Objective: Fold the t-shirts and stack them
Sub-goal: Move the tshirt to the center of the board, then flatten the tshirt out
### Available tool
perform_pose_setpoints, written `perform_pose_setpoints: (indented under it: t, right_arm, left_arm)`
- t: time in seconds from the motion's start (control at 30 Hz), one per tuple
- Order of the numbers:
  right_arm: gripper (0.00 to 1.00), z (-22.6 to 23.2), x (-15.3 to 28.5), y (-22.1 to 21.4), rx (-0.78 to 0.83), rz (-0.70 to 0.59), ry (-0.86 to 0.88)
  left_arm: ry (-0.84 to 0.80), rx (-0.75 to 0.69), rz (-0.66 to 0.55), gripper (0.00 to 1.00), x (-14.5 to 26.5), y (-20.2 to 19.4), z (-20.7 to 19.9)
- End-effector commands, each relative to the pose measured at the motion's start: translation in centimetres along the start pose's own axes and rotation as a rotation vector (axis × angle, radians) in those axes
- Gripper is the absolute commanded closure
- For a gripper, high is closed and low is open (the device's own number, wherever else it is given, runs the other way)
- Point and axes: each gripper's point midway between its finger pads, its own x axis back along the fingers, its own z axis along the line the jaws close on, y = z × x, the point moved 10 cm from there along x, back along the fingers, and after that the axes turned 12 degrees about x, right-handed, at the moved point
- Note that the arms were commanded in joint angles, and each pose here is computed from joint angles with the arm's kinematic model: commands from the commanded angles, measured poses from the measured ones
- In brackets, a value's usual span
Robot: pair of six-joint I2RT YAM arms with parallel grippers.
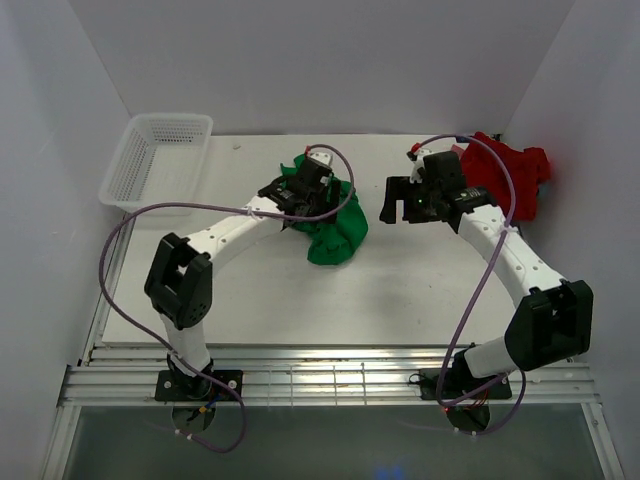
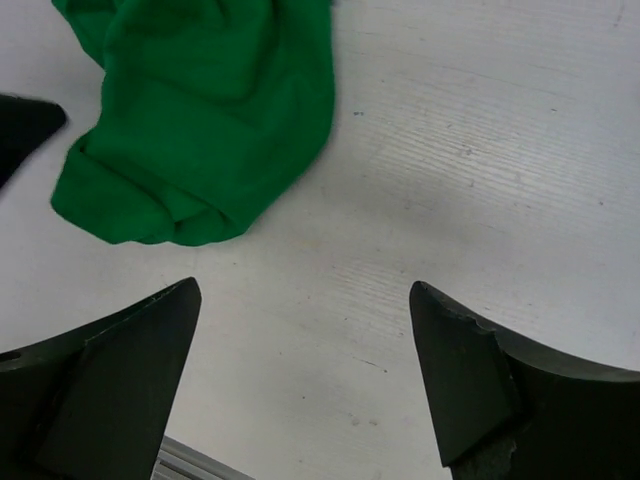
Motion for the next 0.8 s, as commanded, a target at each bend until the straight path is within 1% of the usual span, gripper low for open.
perform_pose_setpoints:
  t: [0.0, 0.07, 0.1, 0.17, 0.2, 0.23, 0.27, 0.3, 0.33, 0.37, 0.4, 0.43, 0.5, 0.53, 0.6, 0.67, 0.77]
  right_arm:
    - [0.09, 2.0, -1.1, 1.4, 0.067, -0.041, 0.116]
    - [0.05, 3.8, -2.8, 2.4, 0.123, -0.02, 0.155]
    - [0.02, 4.5, -3.4, 2.7, 0.155, -0.016, 0.161]
    - [0.0, 7.0, -5.1, 4.2, 0.216, -0.002, 0.187]
    - [0.0, 7.8, -5.7, 4.8, 0.244, 0.003, 0.196]
    - [0.0, 8.4, -7.9, 4.5, 0.262, 0.053, 0.206]
    - [0.0, 9.9, -7.9, 6.6, 0.297, 0.009, 0.221]
    - [0.05, 10.4, -8.8, 6.7, 0.309, 0.039, 0.216]
    - [0.06, 10.8, -11.2, 6.2, 0.323, 0.092, 0.211]
    - [0.08, 11.6, -11.3, 8.0, 0.339, 0.052, 0.213]
    - [0.12, 11.8, -12.0, 7.9, 0.342, 0.085, 0.211]
    - [0.16, 12.0, -14.1, 7.3, 0.342, 0.127, 0.211]
    - [0.23, 12.8, -14.6, 8.6, 0.354, 0.108, 0.222]
    - [0.24, 12.9, -16.1, 8.0, 0.361, 0.133, 0.223]
    - [0.26, 13.2, -16.9, 8.2, 0.367, 0.129, 0.234]
    - [0.27, 13.2, -18.9, 7.3, 0.368, 0.143, 0.239]
    - [0.27, 13.4, -19.8, 6.7, 0.359, 0.134, 0.255]
  left_arm:
    - [0.196, 0.198, -0.351, 0.11, 7.4, 7.6, 5.3]
    - [0.252, 0.269, -0.368, 0.1, 7.8, 7.9, 8.2]
    - [0.284, 0.314, -0.359, 0.1, 8.0, 7.9, 11.1]
    - [0.301, 0.363, -0.339, 0.1, 8.0, 7.5, 13.5]
    - [0.319, 0.408, -0.343, 0.1, 8.6, 7.6, 15.6]
    - [0.278, 0.425, -0.301, 0.1, 8.3, 6.8, 16.1]
    - [0.267, 0.447, -0.295, 0.1, 8.4, 6.6, 16.7]
    - [0.258, 0.467, -0.317, 0.1, 9.1, 6.8, 17.7]
    - [0.231, 0.467, -0.291, 0.1, 8.9, 5.9, 17.9]
    - [0.228, 0.469, -0.294, 0.1, 9.0, 5.7, 18.2]
    - [0.218, 0.47, -0.303, 0.1, 9.2, 5.7, 18.3]
    - [0.208, 0.471, -0.298, 0.1, 9.5, 5.2, 18.3]
    - [0.205, 0.482, -0.298, 0.1, 9.8, 4.9, 18.5]
    - [0.195, 0.483, -0.3, 0.1, 10.1, 4.8, 18.5]
    - [0.189, 0.493, -0.296, 0.1, 10.3, 4.5, 18.5]
    - [0.176, 0.502, -0.302, 0.1, 10.8, 4.3, 18.4]
    - [0.178, 0.509, -0.302, 0.1, 11.1, 3.8, 18.5]
